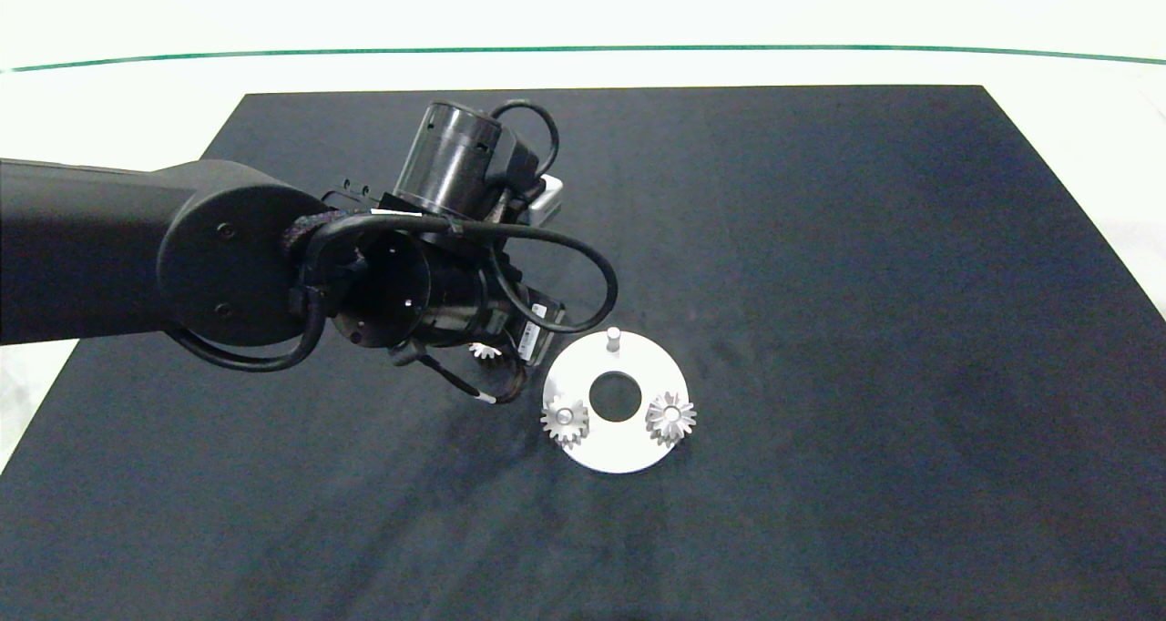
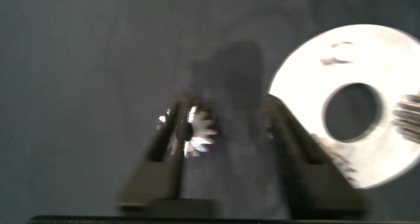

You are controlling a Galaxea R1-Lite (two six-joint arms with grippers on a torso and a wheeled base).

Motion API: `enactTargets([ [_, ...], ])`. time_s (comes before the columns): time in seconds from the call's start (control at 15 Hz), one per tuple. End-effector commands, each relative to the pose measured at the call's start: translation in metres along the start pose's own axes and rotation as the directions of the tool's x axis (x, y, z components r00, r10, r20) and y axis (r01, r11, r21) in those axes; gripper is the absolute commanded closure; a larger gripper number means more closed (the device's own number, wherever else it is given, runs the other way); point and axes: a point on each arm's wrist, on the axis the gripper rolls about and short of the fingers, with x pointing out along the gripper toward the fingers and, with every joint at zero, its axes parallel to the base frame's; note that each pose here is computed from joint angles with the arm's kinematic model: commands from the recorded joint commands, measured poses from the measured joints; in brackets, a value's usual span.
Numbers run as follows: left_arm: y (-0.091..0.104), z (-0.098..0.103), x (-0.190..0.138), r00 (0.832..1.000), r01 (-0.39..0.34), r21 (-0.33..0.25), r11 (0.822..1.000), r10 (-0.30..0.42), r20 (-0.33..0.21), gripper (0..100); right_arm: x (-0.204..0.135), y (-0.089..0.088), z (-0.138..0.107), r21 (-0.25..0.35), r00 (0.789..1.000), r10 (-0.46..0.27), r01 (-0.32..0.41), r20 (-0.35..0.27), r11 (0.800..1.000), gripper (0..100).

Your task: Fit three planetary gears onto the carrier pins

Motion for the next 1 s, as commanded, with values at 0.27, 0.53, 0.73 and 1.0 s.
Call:
enactTargets([
  [0.27, 0.007, -0.006, 0.002, 1.0, -0.019, -0.019, 1.0, 0.019, -0.023, 0, 0.0, 0.0, 0.0, -0.003, 1.0, 0.002, -0.002, -0.005, 1.0, 0],
  [0.53, 0.012, -0.007, 0.008, 0.999, -0.032, -0.072, 0.997, 0.029, -0.036, 0, 0.0, 0.0, -0.001, -0.003, 1.0, 0.002, -0.002, -0.007, 1.0, 0],
  [0.73, 0.019, -0.01, 0.013, 0.998, -0.036, -0.11, 0.993, 0.03, -0.052, 0, 0.0, 0.0, -0.001, -0.005, 1.0, 0.002, -0.002, -0.007, 1.0, 0],
  [1.0, 0.027, -0.02, 0.022, 0.995, -0.048, -0.117, 0.992, 0.037, -0.094, 0, 0.0, 0.0, -0.001, -0.005, 1.0, 0.002, -0.002, -0.005, 1.0, 0],
])
